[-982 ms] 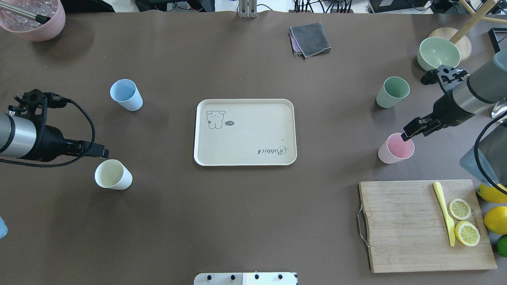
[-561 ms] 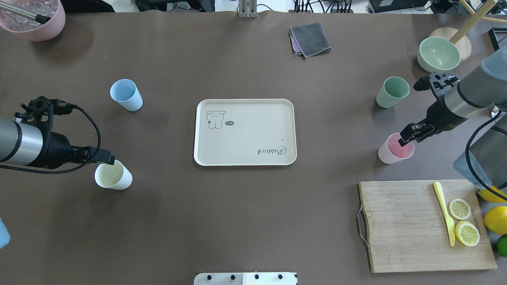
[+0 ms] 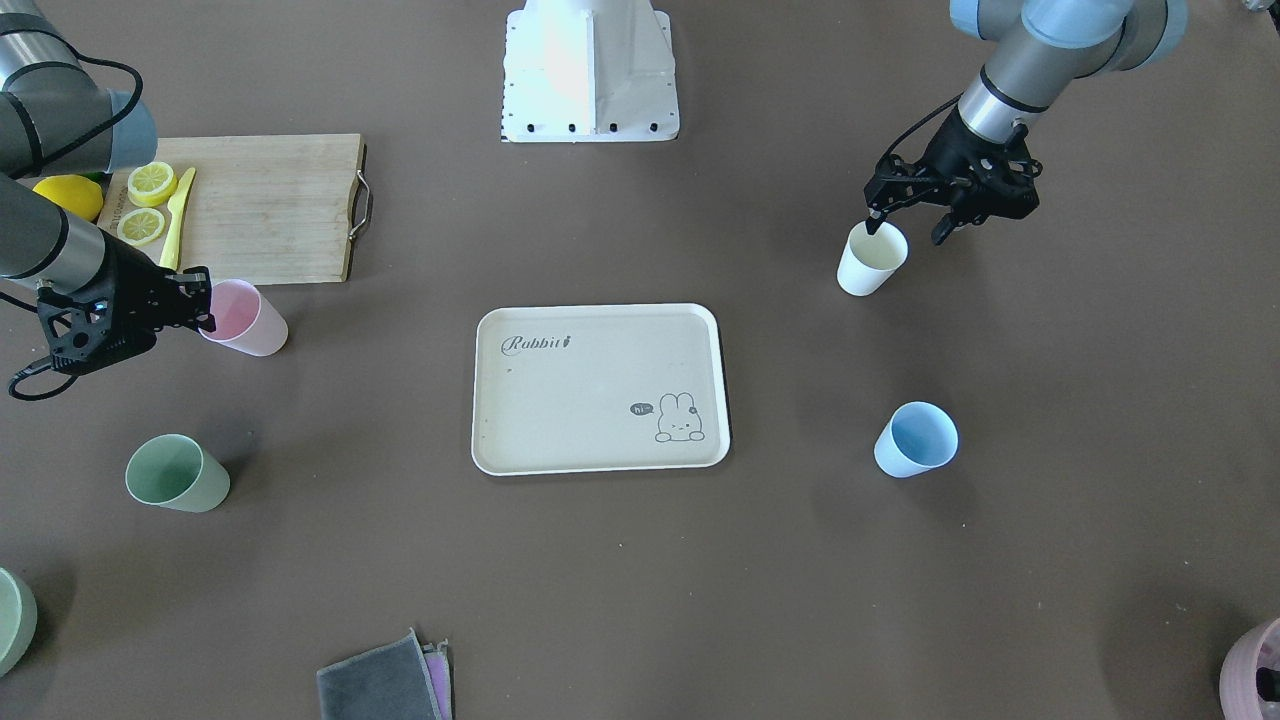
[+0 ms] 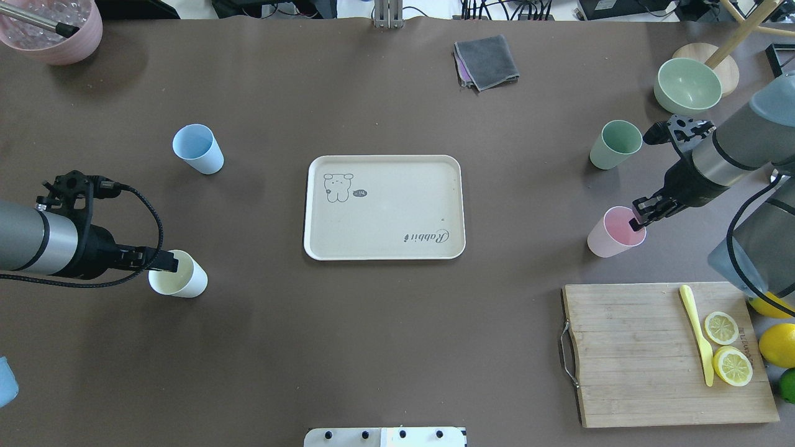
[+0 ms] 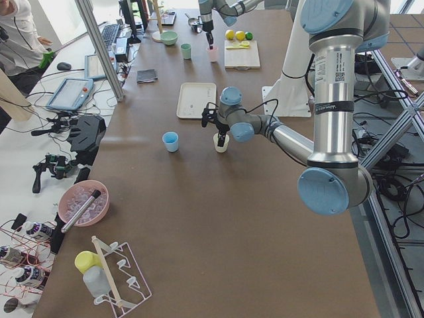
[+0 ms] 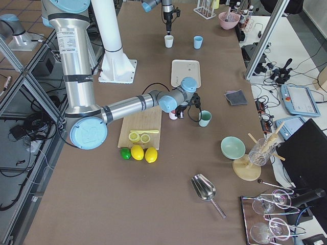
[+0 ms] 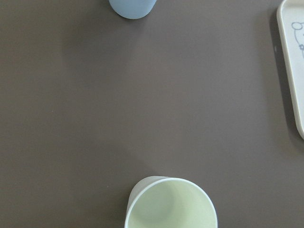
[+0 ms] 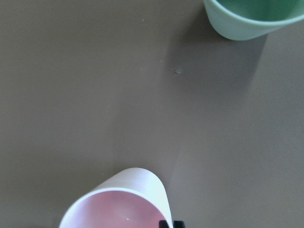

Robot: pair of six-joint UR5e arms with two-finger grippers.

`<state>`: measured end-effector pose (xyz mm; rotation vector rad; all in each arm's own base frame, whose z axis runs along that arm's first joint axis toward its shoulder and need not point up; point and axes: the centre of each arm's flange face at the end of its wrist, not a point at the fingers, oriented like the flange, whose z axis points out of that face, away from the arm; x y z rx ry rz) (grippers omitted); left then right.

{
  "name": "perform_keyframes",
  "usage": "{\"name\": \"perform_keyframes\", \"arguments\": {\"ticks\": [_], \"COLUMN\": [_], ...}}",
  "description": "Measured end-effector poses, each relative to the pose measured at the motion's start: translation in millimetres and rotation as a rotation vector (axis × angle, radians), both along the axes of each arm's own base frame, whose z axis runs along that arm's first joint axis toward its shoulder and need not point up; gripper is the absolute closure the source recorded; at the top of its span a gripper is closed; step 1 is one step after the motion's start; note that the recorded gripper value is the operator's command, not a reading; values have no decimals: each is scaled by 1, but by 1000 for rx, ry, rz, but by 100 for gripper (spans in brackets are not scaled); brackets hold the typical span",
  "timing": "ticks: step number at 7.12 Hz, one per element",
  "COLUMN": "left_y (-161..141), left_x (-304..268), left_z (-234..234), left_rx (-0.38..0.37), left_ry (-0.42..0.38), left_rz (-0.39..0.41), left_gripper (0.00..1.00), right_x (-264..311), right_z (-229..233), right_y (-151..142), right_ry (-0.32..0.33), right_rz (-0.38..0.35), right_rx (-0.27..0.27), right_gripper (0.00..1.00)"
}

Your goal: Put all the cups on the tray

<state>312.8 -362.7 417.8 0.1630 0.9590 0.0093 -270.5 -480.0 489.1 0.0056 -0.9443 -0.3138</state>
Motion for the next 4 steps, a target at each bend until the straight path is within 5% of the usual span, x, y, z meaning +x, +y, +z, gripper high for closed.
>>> {"name": "perform_keyframes", "arguments": {"ticks": [3,4], "left_y": [-4,-5], "left_x": [10,13], "left_z": [19,21], "left_rx": [-25,-29], "left_ry": [-29,-31], "left_rz": [0,2], "left_gripper": [60,89], "right_x": [0,-6], "right_z": [-33,-56], "right_y": [-9,-17], "right_ry": [-51,-70], "right_rz": [17,42], "right_rx": [-9,-22], "right_gripper": [100,100]}}
